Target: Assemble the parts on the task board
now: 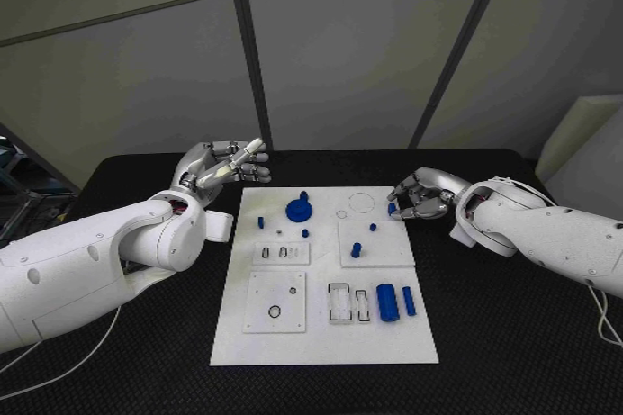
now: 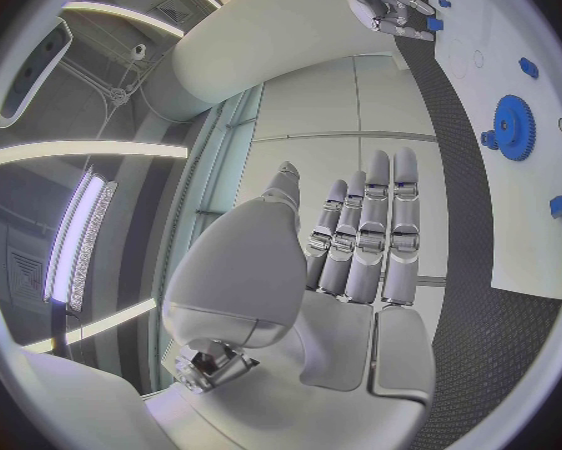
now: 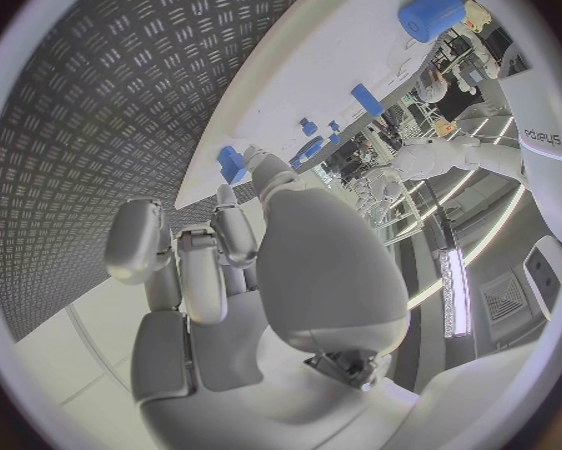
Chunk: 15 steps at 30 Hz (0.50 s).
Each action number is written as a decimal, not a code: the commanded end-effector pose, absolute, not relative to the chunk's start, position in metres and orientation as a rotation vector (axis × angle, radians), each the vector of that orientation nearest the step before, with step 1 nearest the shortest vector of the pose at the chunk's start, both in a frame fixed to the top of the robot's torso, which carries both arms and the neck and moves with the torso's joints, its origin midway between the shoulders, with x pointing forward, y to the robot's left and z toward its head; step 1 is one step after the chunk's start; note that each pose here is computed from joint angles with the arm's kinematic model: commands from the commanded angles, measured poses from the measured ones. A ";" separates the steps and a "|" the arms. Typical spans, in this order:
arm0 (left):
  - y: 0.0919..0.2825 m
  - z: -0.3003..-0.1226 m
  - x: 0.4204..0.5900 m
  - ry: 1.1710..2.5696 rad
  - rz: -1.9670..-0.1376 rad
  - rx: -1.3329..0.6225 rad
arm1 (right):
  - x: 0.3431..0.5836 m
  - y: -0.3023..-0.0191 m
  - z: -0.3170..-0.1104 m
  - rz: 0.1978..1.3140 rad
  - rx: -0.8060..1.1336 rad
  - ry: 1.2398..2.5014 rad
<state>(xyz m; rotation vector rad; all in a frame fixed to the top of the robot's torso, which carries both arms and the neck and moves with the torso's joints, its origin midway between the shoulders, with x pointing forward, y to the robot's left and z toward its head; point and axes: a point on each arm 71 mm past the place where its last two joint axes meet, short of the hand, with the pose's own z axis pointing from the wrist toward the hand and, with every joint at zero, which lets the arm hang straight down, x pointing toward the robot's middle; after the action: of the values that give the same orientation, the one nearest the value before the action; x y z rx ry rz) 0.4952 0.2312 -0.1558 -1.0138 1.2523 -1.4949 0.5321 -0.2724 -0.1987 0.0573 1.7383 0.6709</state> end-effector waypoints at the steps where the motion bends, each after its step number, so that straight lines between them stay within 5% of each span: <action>1: 0.230 -0.155 0.495 1.252 -1.509 -1.006 | 0.533 -0.272 -0.199 0.669 0.043 1.743; 15: 0.230 -0.155 0.495 1.253 -1.509 -1.007 | 0.534 -0.268 -0.202 0.662 0.030 1.749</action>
<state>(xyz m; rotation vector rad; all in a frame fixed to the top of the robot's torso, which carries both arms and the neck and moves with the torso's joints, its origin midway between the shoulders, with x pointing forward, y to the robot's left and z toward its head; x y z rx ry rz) 0.4953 0.2315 -0.1559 -1.0142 1.2524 -1.4942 0.5339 -0.2684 -0.2020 0.0457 1.7440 0.6658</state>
